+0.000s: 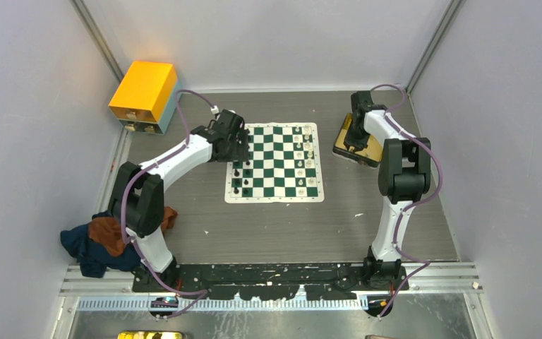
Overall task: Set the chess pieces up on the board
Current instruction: Pick up the chess piece from the storage box.
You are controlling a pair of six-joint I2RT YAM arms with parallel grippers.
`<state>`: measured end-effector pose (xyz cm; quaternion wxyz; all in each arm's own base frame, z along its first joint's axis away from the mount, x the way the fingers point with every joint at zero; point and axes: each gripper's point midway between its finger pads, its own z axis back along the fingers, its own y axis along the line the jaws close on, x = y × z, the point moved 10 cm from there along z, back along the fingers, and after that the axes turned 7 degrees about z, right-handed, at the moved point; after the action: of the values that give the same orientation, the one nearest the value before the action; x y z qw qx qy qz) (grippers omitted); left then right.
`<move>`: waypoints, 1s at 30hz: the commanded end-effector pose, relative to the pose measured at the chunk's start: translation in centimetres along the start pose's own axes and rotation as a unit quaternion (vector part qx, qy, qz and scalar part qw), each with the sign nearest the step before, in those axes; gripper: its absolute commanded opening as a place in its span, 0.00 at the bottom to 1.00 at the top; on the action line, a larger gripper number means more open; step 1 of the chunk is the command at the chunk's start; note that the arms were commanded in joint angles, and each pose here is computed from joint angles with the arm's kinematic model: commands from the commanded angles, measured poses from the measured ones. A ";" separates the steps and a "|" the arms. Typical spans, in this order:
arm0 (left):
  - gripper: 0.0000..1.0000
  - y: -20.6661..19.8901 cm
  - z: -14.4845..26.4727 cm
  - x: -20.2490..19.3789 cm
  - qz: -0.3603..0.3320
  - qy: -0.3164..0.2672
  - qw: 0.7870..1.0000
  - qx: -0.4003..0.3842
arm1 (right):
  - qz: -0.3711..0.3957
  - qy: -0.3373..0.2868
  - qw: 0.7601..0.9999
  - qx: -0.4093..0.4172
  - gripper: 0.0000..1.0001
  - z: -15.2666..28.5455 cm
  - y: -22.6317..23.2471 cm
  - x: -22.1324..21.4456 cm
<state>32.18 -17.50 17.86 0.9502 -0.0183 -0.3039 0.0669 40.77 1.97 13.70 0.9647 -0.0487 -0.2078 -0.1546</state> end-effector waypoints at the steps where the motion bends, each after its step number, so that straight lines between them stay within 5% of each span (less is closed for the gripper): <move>1: 0.99 -0.7 0.6 1.2 0.008 -0.022 1.000 -0.007 | -0.003 -0.011 1.000 0.006 0.26 0.0 0.1 0.4; 10: 0.99 -0.6 0.7 1.4 0.007 -0.023 1.000 -0.007 | -0.007 -0.024 1.000 0.002 0.01 0.5 -0.1 1.1; 30: 0.99 -0.2 1.3 1.1 0.007 -0.028 1.000 -0.006 | -0.013 -0.081 0.996 0.017 0.01 5.1 -0.4 4.4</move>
<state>32.29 -17.53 18.17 0.9494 -0.0183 -0.3063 0.0674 42.40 1.45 16.26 0.9563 -0.0447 -0.2407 -0.1600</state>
